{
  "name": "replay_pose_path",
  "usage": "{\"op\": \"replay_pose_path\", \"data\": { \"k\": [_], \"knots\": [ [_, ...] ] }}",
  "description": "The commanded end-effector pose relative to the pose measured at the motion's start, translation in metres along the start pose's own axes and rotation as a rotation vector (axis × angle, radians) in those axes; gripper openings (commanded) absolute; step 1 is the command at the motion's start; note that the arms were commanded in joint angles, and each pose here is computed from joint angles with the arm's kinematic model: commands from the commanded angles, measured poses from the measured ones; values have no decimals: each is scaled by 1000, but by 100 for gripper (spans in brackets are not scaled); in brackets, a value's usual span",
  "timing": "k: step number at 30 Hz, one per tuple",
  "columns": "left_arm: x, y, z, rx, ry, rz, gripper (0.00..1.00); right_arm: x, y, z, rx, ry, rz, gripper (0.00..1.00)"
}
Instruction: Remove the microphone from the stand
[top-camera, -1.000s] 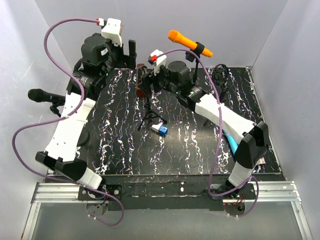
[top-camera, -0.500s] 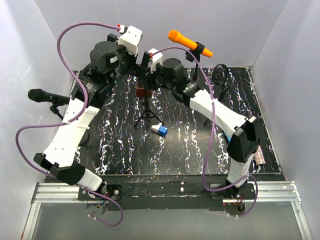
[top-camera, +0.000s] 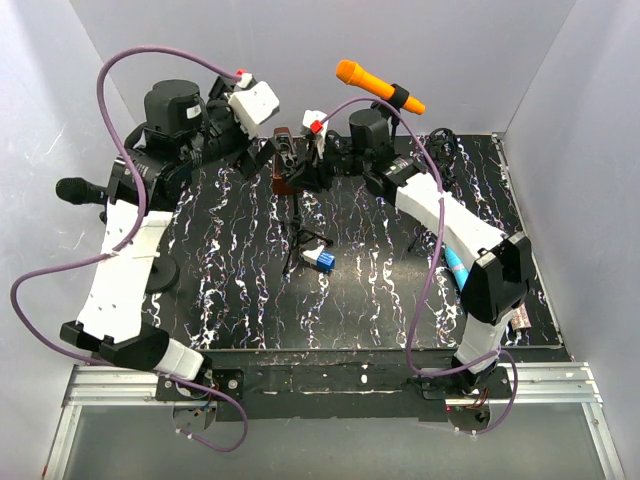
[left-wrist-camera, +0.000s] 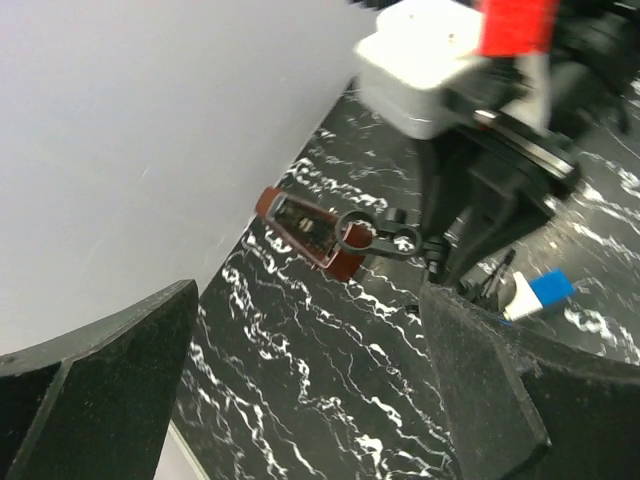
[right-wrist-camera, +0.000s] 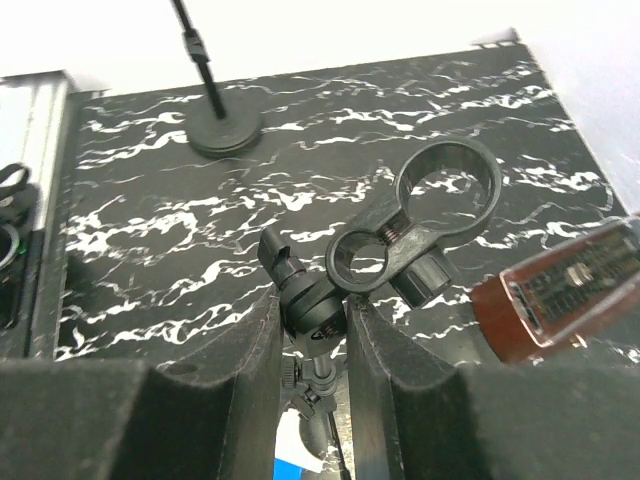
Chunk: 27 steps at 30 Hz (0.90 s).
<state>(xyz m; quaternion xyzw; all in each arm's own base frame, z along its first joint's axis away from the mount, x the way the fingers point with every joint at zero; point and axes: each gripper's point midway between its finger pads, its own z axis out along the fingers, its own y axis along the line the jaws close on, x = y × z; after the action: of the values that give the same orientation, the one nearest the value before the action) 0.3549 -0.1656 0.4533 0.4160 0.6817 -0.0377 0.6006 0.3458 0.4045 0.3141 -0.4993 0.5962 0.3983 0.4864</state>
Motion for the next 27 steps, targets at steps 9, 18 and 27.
{"op": "replay_pose_path", "data": {
  "k": [9,18,27],
  "knots": [
    [33,-75,1,347,-24,641,87,-41,42,-5,-379,-143,-90,10],
    [41,-77,33,348,-1,788,74,-34,59,-10,-438,-133,-78,8],
    [81,-79,24,504,77,842,70,-32,63,-11,-455,-130,-69,6]
  ]
}}
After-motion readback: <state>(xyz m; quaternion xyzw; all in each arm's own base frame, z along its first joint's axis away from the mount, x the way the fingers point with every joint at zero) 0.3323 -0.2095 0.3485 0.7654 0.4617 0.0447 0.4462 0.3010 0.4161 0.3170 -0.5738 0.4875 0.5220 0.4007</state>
